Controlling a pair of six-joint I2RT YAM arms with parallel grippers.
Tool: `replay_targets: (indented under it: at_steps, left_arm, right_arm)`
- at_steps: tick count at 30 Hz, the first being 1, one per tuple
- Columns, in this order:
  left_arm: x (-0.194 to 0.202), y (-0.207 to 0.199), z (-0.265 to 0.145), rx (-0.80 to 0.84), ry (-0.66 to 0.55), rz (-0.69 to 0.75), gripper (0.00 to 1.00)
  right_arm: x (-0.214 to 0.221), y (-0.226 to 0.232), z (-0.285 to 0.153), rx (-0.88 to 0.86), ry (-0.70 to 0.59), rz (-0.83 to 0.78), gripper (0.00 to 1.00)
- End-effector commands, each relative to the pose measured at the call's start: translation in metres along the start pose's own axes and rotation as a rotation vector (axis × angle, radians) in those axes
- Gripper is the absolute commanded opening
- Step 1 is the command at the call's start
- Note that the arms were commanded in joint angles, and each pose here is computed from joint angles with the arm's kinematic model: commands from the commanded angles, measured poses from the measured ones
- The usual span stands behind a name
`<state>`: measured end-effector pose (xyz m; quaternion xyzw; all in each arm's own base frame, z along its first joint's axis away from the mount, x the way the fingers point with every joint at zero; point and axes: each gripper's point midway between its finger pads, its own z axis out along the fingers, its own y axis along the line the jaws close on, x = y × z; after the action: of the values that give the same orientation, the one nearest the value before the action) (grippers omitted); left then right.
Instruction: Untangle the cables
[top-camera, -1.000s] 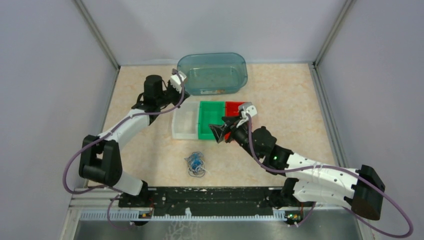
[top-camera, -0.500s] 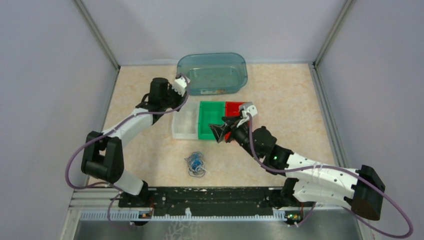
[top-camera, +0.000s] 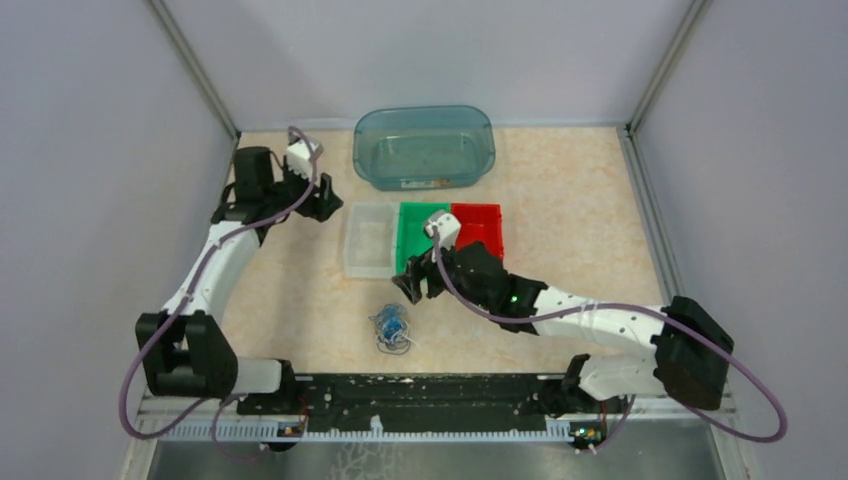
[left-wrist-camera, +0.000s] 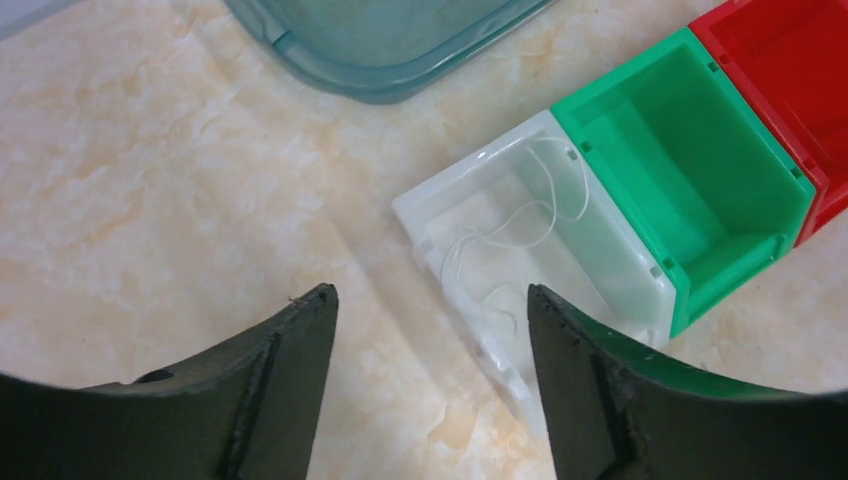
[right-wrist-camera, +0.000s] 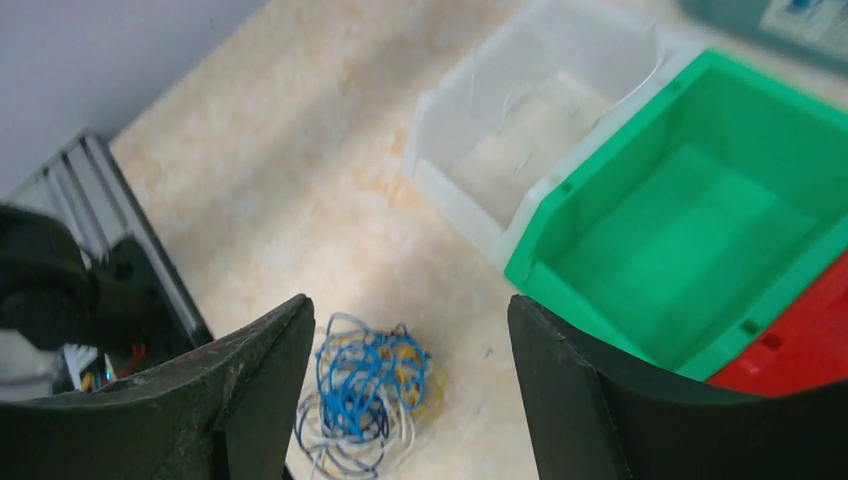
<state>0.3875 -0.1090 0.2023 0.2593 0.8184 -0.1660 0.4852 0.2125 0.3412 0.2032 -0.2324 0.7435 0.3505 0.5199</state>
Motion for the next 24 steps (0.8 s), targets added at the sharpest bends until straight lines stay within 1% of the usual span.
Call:
replay_targets:
  at_steps: [1, 3, 5, 9, 13, 19, 24]
  left_arm:
    - [0.007, -0.009, -0.034, 0.124, -0.021, -0.03, 0.8]
    - [0.006, -0.008, -0.049, 0.138, -0.039, -0.028, 0.83]
    - [0.004, -0.013, -0.061, 0.165, -0.062, 0.003, 0.85]
    - [0.007, -0.036, -0.077, 0.24, -0.092, 0.039, 0.86]
    - [0.008, -0.062, -0.089, 0.331, -0.123, 0.029, 0.85]
    - [-0.001, -0.075, -0.101, 0.355, -0.171, 0.028, 0.84]
    - [-0.012, -0.077, -0.107, 0.349, -0.205, 0.022, 0.83]
  right_arm:
    - [0.021, 0.031, 0.007, -0.169, 0.139, -0.028, 0.69]
    - [0.037, 0.046, 0.007, -0.254, 0.213, -0.035, 0.66]
    - [0.048, 0.054, 0.009, -0.292, 0.259, -0.05, 0.65]
    - [0.067, 0.063, 0.02, -0.322, 0.324, -0.101, 0.61]
    - [0.085, 0.065, 0.031, -0.346, 0.394, -0.121, 0.56]
    - [0.107, 0.065, 0.035, -0.376, 0.474, -0.148, 0.52]
    - [0.113, 0.061, 0.037, -0.36, 0.492, -0.167, 0.4]
